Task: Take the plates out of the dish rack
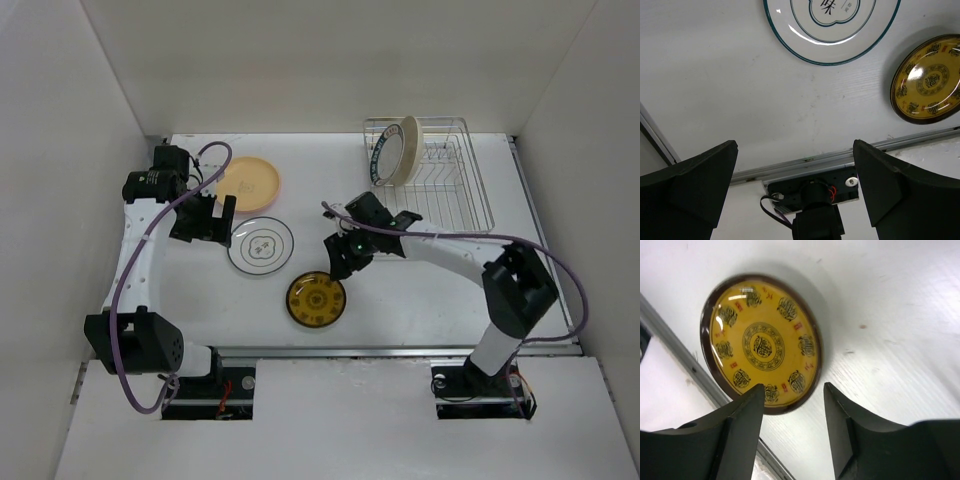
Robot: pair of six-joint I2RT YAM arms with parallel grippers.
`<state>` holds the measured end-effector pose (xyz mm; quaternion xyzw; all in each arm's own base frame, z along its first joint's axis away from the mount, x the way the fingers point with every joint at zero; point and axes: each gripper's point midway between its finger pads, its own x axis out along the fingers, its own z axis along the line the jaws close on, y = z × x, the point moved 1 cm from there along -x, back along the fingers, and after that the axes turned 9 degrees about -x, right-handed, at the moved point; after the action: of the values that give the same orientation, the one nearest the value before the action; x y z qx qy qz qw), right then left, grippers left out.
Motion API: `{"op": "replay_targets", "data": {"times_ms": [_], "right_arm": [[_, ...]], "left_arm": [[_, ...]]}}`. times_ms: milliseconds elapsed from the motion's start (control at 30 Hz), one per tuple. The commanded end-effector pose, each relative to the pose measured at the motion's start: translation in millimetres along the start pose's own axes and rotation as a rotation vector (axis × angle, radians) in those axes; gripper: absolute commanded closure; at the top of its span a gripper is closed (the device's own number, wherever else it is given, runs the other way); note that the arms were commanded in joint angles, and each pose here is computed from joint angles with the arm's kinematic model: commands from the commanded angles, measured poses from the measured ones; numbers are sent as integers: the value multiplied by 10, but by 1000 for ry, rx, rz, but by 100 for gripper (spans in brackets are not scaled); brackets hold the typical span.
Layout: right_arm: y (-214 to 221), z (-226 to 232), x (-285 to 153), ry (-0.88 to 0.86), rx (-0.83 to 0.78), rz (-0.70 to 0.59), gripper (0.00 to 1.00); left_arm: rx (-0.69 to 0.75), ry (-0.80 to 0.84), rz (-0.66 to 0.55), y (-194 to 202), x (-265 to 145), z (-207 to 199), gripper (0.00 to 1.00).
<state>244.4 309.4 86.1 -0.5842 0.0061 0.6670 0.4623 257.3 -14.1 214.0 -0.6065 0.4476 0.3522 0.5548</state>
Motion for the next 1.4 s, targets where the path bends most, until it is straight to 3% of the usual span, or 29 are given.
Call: {"op": "replay_targets", "data": {"times_ms": [0, 133, 300, 467, 700, 1067, 1367], "right_arm": [[-504, -57, -518, 168, -22, -183, 43], [-776, -165, -1008, 344, 21, -319, 40], [-933, -363, -1685, 598, 162, -503, 29], [-922, -880, -2391, 885, 352, -645, 24], [-1062, -1518, -2982, 1027, 504, -738, 21], [-1443, -2400, -3074, 1026, 579, -754, 21], [-1407, -2631, -2852, 1012, 593, -717, 21]], "left_arm": [[19, -2, -13, 54, -68, -6, 0], [19, -2, -13, 54, -68, -6, 0], [19, -2, -13, 78, -71, -7, 0], [19, 7, -13, 79, -48, -19, 0], [16, 8, 5, 124, -9, -14, 0], [22, 8, 23, 122, 35, -3, 0], [19, 9, 46, 70, 101, 9, 0]]}}
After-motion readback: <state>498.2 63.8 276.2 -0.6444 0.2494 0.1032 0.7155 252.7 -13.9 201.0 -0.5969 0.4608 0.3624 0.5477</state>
